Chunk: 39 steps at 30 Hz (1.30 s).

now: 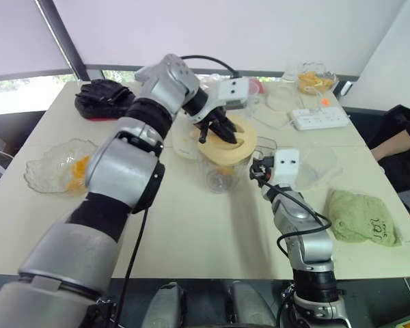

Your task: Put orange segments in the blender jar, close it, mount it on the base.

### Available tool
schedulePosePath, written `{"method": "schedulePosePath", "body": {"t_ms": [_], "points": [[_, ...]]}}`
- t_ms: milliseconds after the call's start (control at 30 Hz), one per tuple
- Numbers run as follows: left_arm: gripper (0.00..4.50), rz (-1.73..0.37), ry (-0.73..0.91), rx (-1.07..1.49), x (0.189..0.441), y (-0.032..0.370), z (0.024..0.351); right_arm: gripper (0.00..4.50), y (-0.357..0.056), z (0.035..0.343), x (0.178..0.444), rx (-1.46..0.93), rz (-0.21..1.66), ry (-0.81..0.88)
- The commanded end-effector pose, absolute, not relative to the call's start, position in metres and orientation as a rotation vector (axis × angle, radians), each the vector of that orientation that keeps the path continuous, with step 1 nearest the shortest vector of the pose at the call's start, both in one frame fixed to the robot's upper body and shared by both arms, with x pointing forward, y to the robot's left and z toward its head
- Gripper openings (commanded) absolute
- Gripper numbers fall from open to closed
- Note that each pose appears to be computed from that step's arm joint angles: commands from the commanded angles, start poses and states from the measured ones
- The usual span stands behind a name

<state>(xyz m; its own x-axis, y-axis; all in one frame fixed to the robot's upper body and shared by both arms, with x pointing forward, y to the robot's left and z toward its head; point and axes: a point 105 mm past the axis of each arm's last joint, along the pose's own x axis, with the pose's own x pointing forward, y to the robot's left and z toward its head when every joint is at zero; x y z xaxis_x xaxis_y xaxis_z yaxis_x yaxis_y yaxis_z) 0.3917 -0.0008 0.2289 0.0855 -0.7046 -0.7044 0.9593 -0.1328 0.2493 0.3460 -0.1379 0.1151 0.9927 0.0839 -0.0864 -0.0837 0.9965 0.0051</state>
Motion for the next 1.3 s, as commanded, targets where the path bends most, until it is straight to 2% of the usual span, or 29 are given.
{"method": "schedulePosePath", "body": {"t_ms": [33,400,933,1200,1233,1300], "points": [[0.28,-1.316,0.582,0.859,0.408,0.035,0.186,0.88,-0.136,0.131,0.344,0.021,0.126,0.021],[0.28,-1.222,0.621,0.800,0.414,0.037,0.186,0.88,-0.135,0.137,0.354,0.006,0.150,0.006],[0.28,-1.224,0.647,0.831,0.413,0.038,0.182,0.88,-0.129,0.134,0.354,0.009,0.183,0.019],[4.11,-1.316,0.538,0.865,0.410,0.031,0.187,0.88,-0.132,0.133,0.353,0.008,0.174,0.020],[4.48,-1.316,0.531,0.862,0.410,0.030,0.188,0.88,-0.132,0.133,0.352,0.008,0.173,0.021],[4.48,-1.302,0.525,0.862,0.412,0.031,0.189,0.88,-0.132,0.132,0.351,0.008,0.172,0.022]]}}
